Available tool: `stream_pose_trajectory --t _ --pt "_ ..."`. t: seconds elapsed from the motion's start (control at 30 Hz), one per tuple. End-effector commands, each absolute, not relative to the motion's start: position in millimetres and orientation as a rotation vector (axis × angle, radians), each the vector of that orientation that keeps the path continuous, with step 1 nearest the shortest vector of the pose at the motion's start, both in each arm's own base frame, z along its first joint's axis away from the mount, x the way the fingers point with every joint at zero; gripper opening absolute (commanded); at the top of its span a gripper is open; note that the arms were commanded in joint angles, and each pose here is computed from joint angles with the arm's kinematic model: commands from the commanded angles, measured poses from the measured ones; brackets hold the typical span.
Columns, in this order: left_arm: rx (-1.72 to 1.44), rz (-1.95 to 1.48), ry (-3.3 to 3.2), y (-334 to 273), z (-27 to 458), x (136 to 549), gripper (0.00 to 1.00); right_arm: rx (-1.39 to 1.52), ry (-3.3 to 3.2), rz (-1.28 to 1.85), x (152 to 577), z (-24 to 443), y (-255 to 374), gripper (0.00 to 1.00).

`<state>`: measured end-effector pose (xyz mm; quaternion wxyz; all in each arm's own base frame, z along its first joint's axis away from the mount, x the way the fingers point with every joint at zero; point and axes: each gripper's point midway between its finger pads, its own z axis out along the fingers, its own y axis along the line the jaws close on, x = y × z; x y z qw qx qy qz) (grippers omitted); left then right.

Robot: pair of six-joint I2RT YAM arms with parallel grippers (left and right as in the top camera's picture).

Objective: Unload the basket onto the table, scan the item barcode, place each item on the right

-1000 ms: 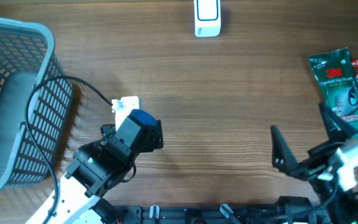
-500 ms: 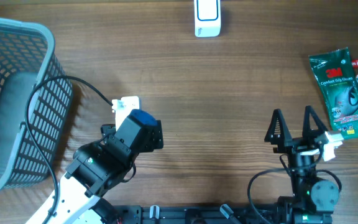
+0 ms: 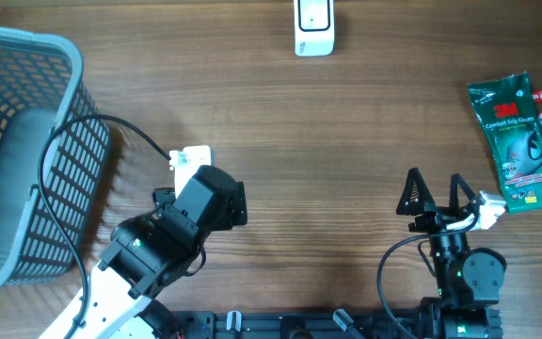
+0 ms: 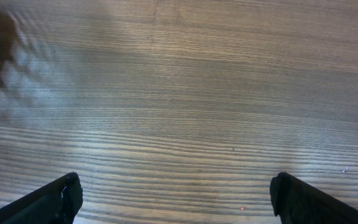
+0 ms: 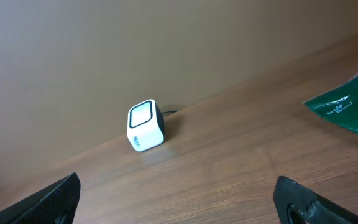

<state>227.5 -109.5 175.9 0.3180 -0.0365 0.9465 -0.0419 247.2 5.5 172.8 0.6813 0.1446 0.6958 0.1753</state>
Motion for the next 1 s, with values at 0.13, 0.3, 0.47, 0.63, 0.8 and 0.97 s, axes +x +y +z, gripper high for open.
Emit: stream_pose_trajectory --t 0.13,0.3,0.47,0.63,0.8,0.97 --pt "-0.089 -0.106 2.472 -108.9 180.5 228.8 1.0 0.33 1.547 0.378 246.8 175.1 3.1 1.0" --pt "-0.089 -0.106 2.472 -108.9 180.5 228.8 1.0 0.331 1.547 0.378 246.8 175.1 3.1 1.0" --pt "-0.092 -0.115 2.464 -108.1 182.8 227.8 1.0 0.331 1.547 0.378 246.8 175.1 3.1 1.0" --pt "-0.201 -0.151 2.342 -91.1 206.1 238.1 1.0 0.331 1.547 0.379 246.8 175.1 3.1 1.0" --pt "-0.243 -0.169 2.093 -57.0 230.0 260.0 1.0 0.331 1.547 0.379 246.8 175.1 3.1 1.0" --pt "-0.193 -0.23 1.878 -35.0 228.2 252.1 1.0 0.331 1.547 0.378 246.8 175.1 3.1 1.0"
